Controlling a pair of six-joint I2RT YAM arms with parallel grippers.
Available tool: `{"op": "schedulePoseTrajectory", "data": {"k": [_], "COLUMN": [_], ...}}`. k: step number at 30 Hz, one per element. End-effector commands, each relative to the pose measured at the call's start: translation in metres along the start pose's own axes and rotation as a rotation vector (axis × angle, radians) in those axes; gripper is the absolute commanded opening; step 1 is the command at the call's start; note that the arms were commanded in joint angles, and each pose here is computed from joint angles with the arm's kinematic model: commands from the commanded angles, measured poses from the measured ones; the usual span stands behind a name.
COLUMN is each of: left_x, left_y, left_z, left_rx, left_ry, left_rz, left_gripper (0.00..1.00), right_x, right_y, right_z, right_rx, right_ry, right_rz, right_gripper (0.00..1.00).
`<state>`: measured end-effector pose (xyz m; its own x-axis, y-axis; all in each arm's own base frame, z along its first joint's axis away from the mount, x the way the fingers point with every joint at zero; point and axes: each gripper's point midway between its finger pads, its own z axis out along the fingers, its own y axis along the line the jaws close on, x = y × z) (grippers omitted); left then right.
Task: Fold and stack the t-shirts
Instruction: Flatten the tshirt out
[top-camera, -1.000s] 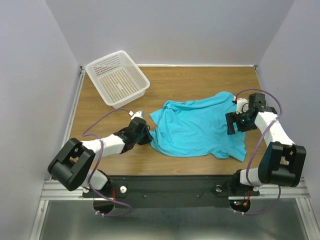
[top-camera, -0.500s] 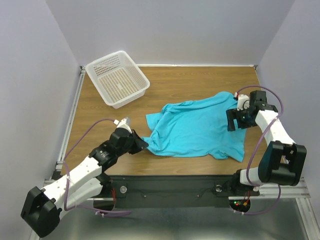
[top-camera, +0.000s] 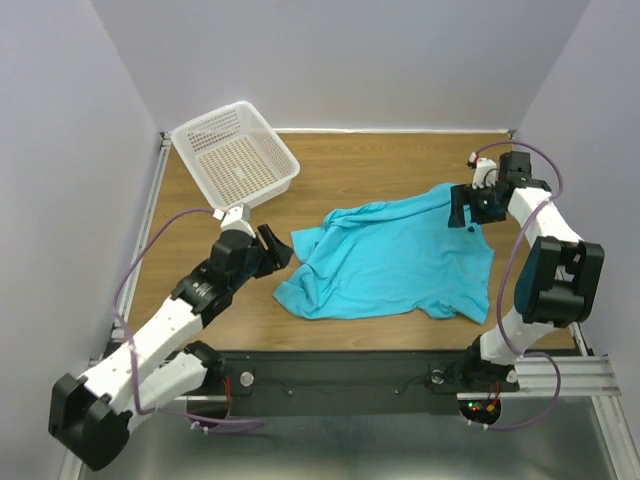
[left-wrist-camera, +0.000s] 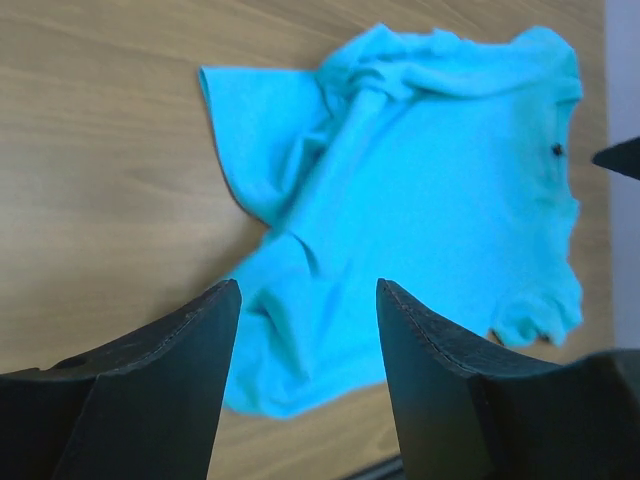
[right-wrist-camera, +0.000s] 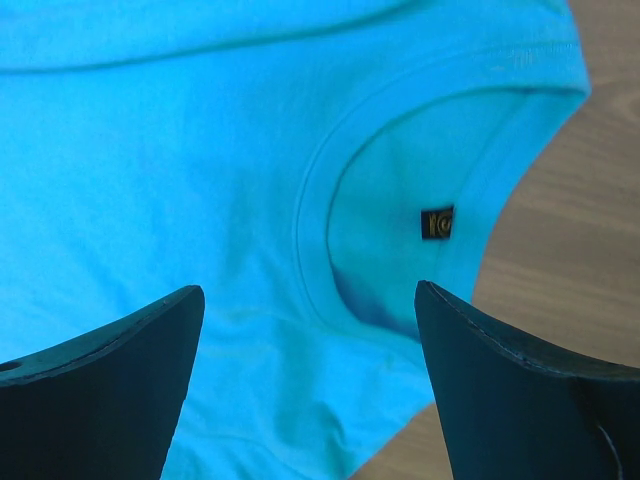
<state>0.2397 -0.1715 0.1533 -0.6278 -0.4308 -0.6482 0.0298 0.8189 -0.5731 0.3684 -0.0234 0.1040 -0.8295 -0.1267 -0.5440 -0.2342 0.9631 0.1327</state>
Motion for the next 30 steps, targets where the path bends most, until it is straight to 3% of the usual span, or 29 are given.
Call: {"op": "schedulePoseTrajectory", "data": {"k": [1,13,20,26,29,30], "left_x": [-0.036,-0.102,-0.121,-0.145,-0.135,-0.149], "left_y": [-0.002,-0.047,-0.039,-0.046,-0.022,-0.023], "left_z": [0.042,0.142,0.23,0.278,0.298,0.298], "left_rx": [0.006,0.049,-0.111,-0.187,-0.282,-0.334], "left_ry": [-0.088,-0.141,-0.054,-0.078,-0.023,-0.048], "left_rz": [0.105,0.398,0.554,0.631,0.654,0.656], "left_gripper": [0.67,0.65,0.61,0.6,0.59,0.59], "right_x": [-0.038,-0.03,-0.028,-0.031,-0.03,-0.028], "right_y": [0.001,0.007,0.007,0.007,0.008,0.008], "right_z": [0.006,0.019,0.018,0.015,0.014,0.015], "right_rx": [-0.051,-0.117,-0.116,-0.121,-0.128,-0.129], "right_ry": [-0.098,-0.098,-0.111,-0.131,-0.133,-0.129], "right_rz": [0.014,0.046,0.059,0.067,0.072,0.075], "right_gripper": [0.92,0.92,0.92,0.92,0.92,0.92]}}
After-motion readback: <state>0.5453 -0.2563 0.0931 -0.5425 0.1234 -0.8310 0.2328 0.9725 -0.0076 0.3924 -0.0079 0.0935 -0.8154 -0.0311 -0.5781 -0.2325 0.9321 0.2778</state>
